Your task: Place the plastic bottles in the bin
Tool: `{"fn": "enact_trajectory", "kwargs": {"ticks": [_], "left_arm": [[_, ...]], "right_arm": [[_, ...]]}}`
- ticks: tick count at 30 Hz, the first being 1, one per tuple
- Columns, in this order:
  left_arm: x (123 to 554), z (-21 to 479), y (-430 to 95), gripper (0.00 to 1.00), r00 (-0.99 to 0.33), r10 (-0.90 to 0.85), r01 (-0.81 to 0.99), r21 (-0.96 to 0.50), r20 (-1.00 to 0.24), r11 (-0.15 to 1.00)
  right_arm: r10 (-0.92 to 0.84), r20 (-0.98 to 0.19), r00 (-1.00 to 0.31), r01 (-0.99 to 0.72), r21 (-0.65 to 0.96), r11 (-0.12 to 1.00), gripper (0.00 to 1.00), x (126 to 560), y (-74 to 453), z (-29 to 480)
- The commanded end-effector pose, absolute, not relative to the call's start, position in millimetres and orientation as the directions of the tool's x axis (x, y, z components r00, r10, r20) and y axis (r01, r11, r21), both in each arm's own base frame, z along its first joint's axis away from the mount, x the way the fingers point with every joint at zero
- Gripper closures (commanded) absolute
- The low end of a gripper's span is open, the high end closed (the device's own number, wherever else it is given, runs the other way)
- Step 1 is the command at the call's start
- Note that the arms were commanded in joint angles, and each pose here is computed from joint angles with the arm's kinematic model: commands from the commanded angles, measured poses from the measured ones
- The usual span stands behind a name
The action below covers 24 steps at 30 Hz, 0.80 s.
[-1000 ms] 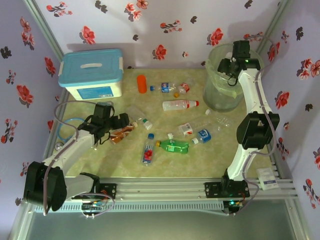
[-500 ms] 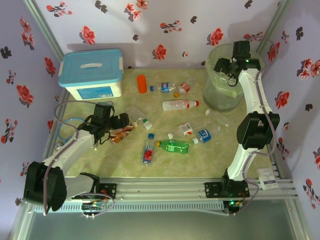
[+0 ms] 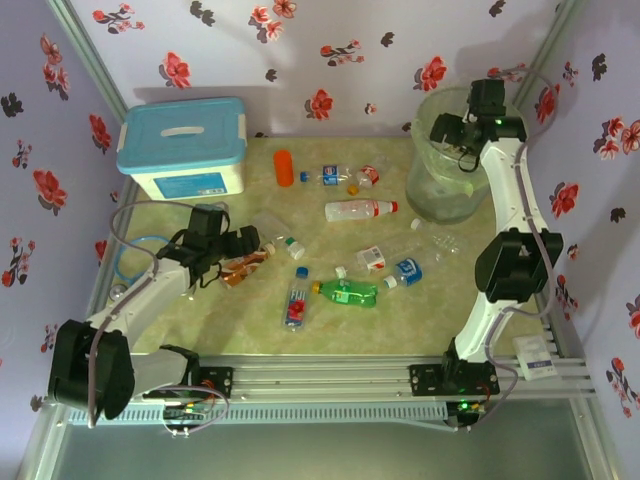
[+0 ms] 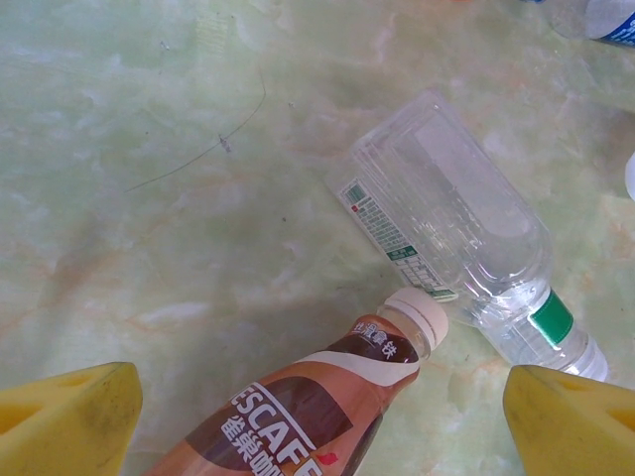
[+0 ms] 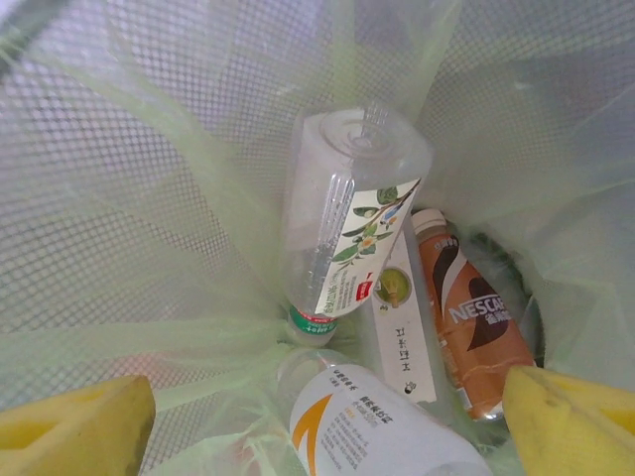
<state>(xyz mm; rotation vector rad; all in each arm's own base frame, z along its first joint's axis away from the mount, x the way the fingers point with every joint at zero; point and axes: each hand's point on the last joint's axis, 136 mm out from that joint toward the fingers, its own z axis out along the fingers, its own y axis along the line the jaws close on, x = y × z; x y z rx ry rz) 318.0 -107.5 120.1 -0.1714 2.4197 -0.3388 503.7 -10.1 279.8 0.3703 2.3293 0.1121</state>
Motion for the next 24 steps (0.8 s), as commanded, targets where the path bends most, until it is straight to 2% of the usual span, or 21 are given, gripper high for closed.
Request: {"fn": "enact_trajectory", "kwargs": {"ticks": [1,10,15,24], "left_arm": [[326.7,132.3,-110.2,0.06,-0.745,-0.219,-0.021,-0.306,-0.630,0.952],[328.2,129.8,-112.9,0.03,-0.759,-0.177,0.008,-0.281,-0.627,0.960],[329.3,128.7,-113.1,0.02,-0.763,-0.181,0.002,-0.283,-0.621,0.959],[325.8,124.9,-114.5,0.01,-0.770,-0.170,0.009,-0.277,-0.615,0.961]], "right_arm": [[0.277,-0.774,-0.570,0.186,0.207,0.960,0.09,494.8,-12.2,340.6],[0.273,-0.852,-0.447,0.099,0.256,0.962,0.11,467.3,-1.6,401.6],[0.283,-0.879,-0.383,-0.020,0.314,0.949,0.14,445.1,21.1,428.5],[0.083,-0.890,-0.448,-0.240,0.209,0.948,0.20,423.4,107.7,420.3]]}}
